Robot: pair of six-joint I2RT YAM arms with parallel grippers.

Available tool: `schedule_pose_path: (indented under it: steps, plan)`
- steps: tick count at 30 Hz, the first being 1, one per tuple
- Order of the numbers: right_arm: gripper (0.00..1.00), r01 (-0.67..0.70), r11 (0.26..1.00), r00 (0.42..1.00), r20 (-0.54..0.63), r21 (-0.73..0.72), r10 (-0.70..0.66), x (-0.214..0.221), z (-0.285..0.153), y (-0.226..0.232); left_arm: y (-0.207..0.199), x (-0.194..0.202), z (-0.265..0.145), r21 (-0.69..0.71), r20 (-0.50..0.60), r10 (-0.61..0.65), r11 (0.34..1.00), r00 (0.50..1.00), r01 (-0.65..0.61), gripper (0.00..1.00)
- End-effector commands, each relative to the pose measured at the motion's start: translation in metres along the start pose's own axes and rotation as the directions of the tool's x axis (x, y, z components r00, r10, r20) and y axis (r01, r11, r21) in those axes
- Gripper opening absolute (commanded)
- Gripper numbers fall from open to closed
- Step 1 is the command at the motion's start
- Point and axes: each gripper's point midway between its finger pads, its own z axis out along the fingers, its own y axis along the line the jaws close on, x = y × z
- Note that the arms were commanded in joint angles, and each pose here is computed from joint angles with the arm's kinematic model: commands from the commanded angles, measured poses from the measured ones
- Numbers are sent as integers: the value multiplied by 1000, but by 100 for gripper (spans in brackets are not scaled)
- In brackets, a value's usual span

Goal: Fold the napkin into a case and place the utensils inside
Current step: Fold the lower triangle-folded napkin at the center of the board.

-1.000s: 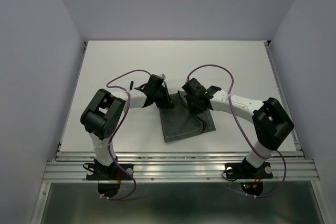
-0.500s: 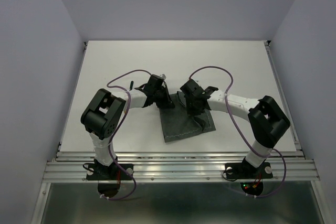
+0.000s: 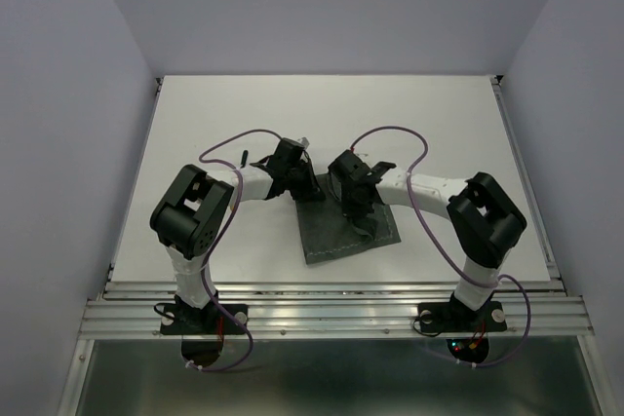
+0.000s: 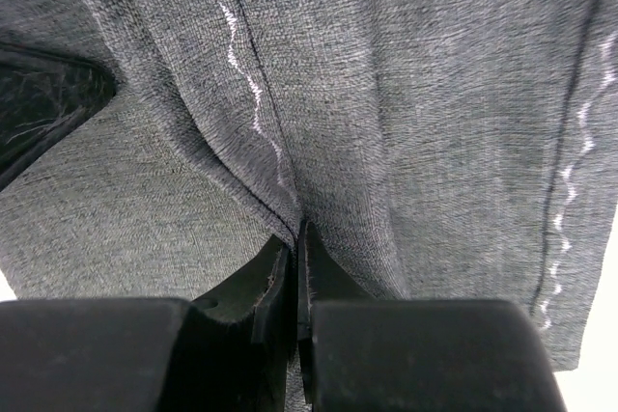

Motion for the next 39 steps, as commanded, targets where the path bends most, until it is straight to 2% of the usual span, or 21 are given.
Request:
schedule_pose_path:
  steps: [1, 8, 12, 13, 15, 16, 17, 19, 21, 24, 27, 31, 39]
  plan:
    - [1, -36, 999, 997, 64, -17, 37, -15, 0, 19, -11, -8, -3, 41, 17, 29, 999, 999, -30, 0]
    - [2, -64, 998, 995, 75, 21, 62, -13, 4, 12, -28, -14, -20, 91, 50, 18, 996, 999, -23, 0]
    - [2, -76, 997, 994, 76, 24, 74, -13, 5, 11, -41, -22, -31, 122, 77, 7, 992, 997, -17, 18]
    - [2, -77, 997, 994, 78, 21, 75, -13, 4, 12, -45, -24, -35, 131, 89, 6, 991, 996, -18, 26]
    - [2, -84, 996, 994, 75, 20, 82, -11, 5, 11, -48, -26, -39, 137, 104, -5, 991, 995, -9, 31]
    - [2, -86, 996, 994, 76, 17, 84, -11, 5, 11, -52, -29, -44, 151, 119, -5, 988, 993, -13, 39]
    - [2, -88, 996, 993, 78, 12, 87, -12, 5, 12, -53, -29, -45, 157, 122, -10, 987, 993, -10, 43]
    - [2, -94, 996, 992, 83, 6, 94, -12, 4, 12, -61, -32, -47, 192, 126, -19, 981, 992, -5, 49]
    - [2, -98, 995, 991, 87, -1, 97, -12, 3, 13, -64, -32, -44, 200, 118, -23, 980, 993, -1, 49]
    - [2, -104, 995, 990, 92, -10, 105, -14, 1, 14, -66, -34, -34, 203, 99, -34, 979, 995, 13, 40]
    - [2, -107, 994, 990, 94, -19, 108, -14, 0, 16, -63, -34, -21, 209, 81, -61, 977, 995, 43, 15]
    - [2, -108, 994, 989, 99, -30, 110, -15, -2, 17, -66, -33, -10, 244, 67, -87, 967, 994, 68, 0]
    - [2, -105, 994, 990, 93, -27, 107, -11, -3, 13, -69, -36, -1, 272, 63, -103, 959, 993, 83, 0]
